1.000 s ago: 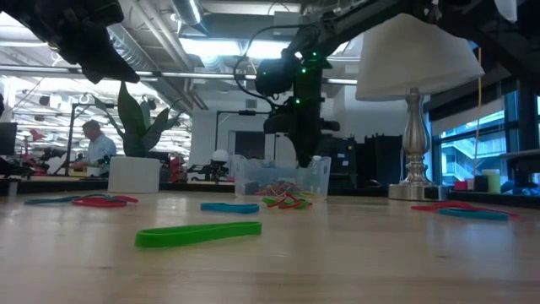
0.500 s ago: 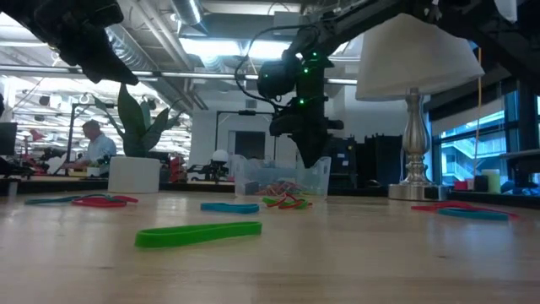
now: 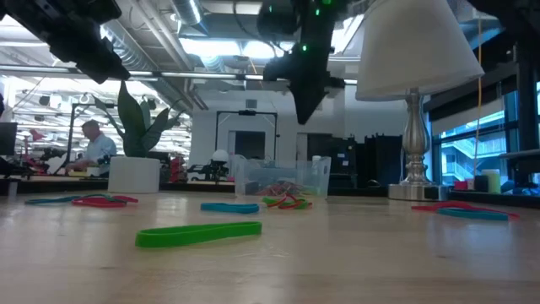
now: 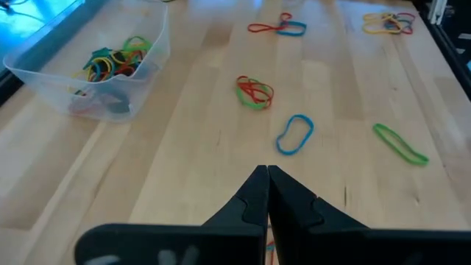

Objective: Pick and place rubber bands into bin
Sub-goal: Put the green rubber band into the transparent bin

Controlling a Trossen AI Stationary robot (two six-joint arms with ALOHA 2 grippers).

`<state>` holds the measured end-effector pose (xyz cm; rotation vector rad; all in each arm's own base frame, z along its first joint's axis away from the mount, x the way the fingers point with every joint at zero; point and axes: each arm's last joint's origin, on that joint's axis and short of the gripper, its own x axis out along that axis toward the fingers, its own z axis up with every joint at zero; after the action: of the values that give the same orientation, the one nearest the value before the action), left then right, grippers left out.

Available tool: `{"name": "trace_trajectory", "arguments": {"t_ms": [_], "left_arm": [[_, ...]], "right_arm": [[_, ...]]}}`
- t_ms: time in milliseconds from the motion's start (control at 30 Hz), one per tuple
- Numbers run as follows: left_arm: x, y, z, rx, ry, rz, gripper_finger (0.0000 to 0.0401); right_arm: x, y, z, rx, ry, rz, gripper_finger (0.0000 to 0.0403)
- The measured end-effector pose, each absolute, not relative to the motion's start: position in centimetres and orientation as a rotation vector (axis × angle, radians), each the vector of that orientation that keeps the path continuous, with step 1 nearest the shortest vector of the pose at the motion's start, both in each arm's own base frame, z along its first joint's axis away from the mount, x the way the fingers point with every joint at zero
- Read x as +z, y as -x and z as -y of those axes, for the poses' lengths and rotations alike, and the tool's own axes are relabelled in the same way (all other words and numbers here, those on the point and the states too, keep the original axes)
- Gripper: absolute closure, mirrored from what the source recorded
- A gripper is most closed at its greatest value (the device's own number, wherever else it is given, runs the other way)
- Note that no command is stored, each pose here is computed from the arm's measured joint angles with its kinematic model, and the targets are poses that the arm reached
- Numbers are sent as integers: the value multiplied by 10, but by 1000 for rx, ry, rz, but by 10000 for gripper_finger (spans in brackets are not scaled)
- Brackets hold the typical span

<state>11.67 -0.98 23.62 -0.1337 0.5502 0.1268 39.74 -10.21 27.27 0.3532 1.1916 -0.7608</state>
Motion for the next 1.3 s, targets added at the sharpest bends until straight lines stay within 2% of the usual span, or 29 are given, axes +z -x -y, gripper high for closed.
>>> {"name": "trace_trajectory", "arguments": {"t_ms": [133, 367, 633, 900, 1067, 1300], "left_arm": [[234, -120, 11, 131, 160, -575, 398], [227, -128, 20, 96, 160, -641, 398], [224, -133, 29, 115, 220, -670, 398], [245, -153, 39, 142, 151, -664, 398], [252, -171, 45, 159, 161, -702, 398], [262, -197, 70, 171, 219, -819, 398]], "right_arm": [[275, -399, 63, -774, -285, -1206, 389], [274, -402, 2, -675, -194, -1215, 397], [276, -393, -34, -624, -95, -1271, 400], [274, -379, -65, -595, 19, -1293, 401], [257, -345, -76, -555, -62, -1182, 402], [246, -263, -83, -458, -277, -1010, 402]]}}
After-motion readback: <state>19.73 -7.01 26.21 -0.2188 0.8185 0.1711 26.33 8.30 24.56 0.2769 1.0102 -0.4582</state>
